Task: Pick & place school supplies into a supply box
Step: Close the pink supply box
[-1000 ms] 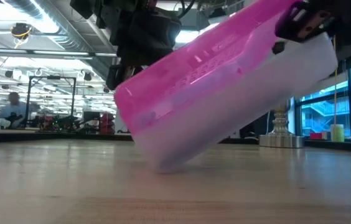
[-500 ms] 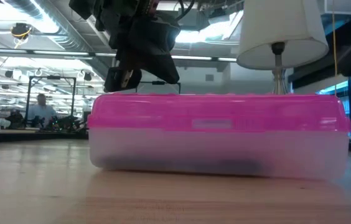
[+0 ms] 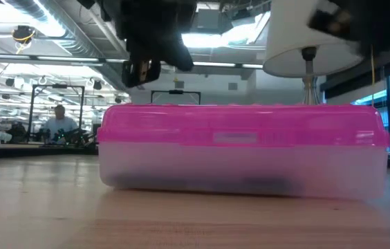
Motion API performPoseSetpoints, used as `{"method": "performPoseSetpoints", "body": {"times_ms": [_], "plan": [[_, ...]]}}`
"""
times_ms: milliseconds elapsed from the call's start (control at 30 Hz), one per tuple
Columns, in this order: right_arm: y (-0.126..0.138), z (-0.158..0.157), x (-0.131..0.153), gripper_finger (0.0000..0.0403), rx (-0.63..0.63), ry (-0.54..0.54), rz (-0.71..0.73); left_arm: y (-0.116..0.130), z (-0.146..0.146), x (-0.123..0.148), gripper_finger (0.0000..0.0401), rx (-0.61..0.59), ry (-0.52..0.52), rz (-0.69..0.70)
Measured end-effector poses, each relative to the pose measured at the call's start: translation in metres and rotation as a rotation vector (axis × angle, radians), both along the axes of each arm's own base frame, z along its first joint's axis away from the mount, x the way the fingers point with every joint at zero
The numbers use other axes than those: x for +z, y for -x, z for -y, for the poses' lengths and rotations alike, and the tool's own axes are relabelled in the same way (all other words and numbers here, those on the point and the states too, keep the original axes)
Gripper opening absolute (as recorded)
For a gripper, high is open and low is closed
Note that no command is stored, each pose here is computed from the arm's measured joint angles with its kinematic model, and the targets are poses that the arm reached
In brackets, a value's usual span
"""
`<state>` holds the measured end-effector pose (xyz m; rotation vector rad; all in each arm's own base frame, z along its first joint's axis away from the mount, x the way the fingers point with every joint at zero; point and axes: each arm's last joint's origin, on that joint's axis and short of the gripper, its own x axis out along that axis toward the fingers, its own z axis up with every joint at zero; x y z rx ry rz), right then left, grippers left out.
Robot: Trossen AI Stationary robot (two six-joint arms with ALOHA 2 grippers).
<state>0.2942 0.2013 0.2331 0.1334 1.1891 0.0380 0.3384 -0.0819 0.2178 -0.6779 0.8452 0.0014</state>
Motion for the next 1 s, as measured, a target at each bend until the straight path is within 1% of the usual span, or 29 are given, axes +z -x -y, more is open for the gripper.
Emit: {"method": "performPoseSetpoints", "body": {"times_ms": [100, 200, 300, 433, 533, 633, 733, 833, 1000], "plan": [[-0.011, 0.001, 0.007, 0.0003, -0.057, 0.016, 0.169, 0.001, 0.004, 0.0, 0.0003, -0.044, -0.037, 0.013], [-0.023, 0.001, 0.001, 0.0003, -0.045, 0.009, 0.241, -0.002, 0.006, -0.01, 0.0003, -0.03, -0.068, -0.011], [-0.029, 0.007, -0.014, 0.0003, -0.062, 0.025, 0.225, -0.005, 0.007, -0.022, 0.0003, -0.026, -0.085, -0.047], [-0.029, 0.022, -0.039, 0.0003, -0.113, 0.045, 0.153, -0.007, 0.009, -0.034, 0.0003, -0.028, -0.089, -0.095], [-0.028, 0.031, -0.052, 0.0003, -0.138, 0.005, 0.126, -0.009, 0.01, -0.043, 0.0003, -0.043, -0.077, -0.123], [-0.026, 0.037, -0.062, 0.0003, -0.148, -0.005, 0.12, -0.011, 0.01, -0.051, 0.0003, -0.054, -0.07, -0.156], [-0.026, 0.042, -0.065, 0.0003, -0.148, -0.01, 0.108, -0.012, 0.008, -0.054, 0.0003, -0.052, -0.073, -0.167], [-0.029, 0.05, -0.065, 0.0003, -0.122, 0.008, 0.102, -0.013, 0.0, -0.054, 0.0003, -0.036, -0.064, -0.171], [-0.037, 0.072, -0.064, 0.0003, -0.115, 0.059, 0.086, -0.014, -0.021, -0.049, 0.0003, 0.042, -0.067, -0.175]]}}
